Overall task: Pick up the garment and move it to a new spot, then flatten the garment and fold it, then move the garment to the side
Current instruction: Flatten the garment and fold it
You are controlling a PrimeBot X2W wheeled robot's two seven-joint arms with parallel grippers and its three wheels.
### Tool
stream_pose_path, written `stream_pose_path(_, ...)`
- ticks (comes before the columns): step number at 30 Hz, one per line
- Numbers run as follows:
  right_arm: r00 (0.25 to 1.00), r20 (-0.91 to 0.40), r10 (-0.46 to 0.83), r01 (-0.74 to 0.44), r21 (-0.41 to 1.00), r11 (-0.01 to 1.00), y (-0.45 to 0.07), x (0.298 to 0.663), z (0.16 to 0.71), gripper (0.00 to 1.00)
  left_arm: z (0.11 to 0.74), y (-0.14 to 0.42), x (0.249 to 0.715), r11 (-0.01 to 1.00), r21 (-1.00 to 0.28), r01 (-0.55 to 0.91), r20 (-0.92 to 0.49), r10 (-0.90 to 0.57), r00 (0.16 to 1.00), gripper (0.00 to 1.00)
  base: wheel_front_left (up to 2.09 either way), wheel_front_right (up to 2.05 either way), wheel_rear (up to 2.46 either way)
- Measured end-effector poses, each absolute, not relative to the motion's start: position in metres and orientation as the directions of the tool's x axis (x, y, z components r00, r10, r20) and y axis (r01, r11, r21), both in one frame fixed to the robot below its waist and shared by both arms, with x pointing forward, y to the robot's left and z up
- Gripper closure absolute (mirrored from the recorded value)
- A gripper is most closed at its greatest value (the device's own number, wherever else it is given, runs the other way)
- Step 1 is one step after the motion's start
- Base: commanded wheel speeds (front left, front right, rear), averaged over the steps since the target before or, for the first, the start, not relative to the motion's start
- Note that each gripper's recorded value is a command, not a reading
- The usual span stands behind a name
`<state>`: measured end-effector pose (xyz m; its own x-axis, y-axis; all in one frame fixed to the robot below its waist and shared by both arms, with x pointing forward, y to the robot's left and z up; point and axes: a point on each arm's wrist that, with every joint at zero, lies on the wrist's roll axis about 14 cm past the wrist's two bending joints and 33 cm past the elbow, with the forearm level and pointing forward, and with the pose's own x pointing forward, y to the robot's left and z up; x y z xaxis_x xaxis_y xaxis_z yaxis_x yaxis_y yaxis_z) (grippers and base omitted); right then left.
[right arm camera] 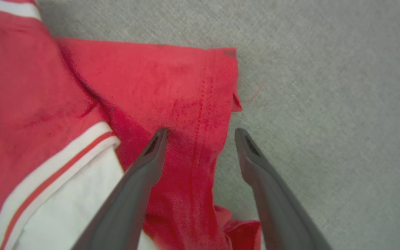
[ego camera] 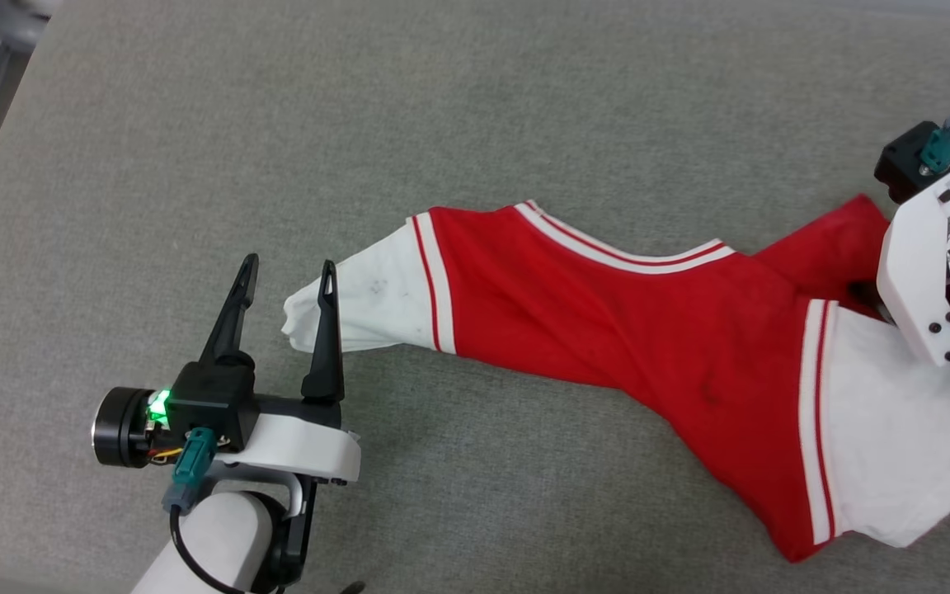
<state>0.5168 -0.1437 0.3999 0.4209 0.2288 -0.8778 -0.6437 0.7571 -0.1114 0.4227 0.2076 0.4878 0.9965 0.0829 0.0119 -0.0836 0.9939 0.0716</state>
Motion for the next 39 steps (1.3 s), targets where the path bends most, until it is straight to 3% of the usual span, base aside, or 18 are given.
stream_pose_path(6,0.309,-0.930,0.199,-0.652,-0.055,0.756,-0.143,0.512,0.354,0.00,0.478,0.217,0.424,0.990,0.082,-0.112,-0.004,0.113,0.994,0.00,0.00,0.00,0.00)
stream_pose_path(10,0.305,-0.926,0.221,-0.643,-0.029,0.765,-0.142,0.511,0.351,0.01,0.477,0.218,0.426,0.989,0.083,-0.119,0.000,0.119,0.993,0.00,0.00,0.00,0.00)
stream_pose_path(11,0.313,-0.922,0.229,-0.647,-0.030,0.762,-0.141,0.511,0.351,1.00,0.477,0.217,0.426,0.990,0.083,-0.114,0.001,0.115,0.993,0.00,0.00,0.00,0.00)
stream_pose_path(14,0.349,-0.897,0.270,-0.657,-0.029,0.753,-0.134,0.511,0.357,1.00,0.478,0.214,0.426,0.991,0.080,-0.105,0.007,0.105,0.994,0.00,0.00,0.00,0.00)
stream_pose_path(18,0.451,-0.816,0.363,-0.676,-0.046,0.736,-0.117,0.517,0.383,1.00,0.483,0.213,0.421,0.992,0.081,-0.100,0.020,0.098,0.995,0.00,0.00,0.00,0.00)
stream_pose_path(26,0.638,-0.568,0.519,-0.695,-0.135,0.707,-0.108,0.516,0.478,1.00,0.496,0.212,0.397,0.993,0.066,-0.102,0.045,0.099,0.994,0.00,0.00,0.00,0.00)
stream_pose_path(39,0.788,-0.222,0.574,-0.615,-0.275,0.739,-0.137,0.474,0.609,1.00,0.507,0.195,0.376,0.997,0.042,-0.062,0.079,0.058,0.995,0.00,0.00,0.00,0.00)
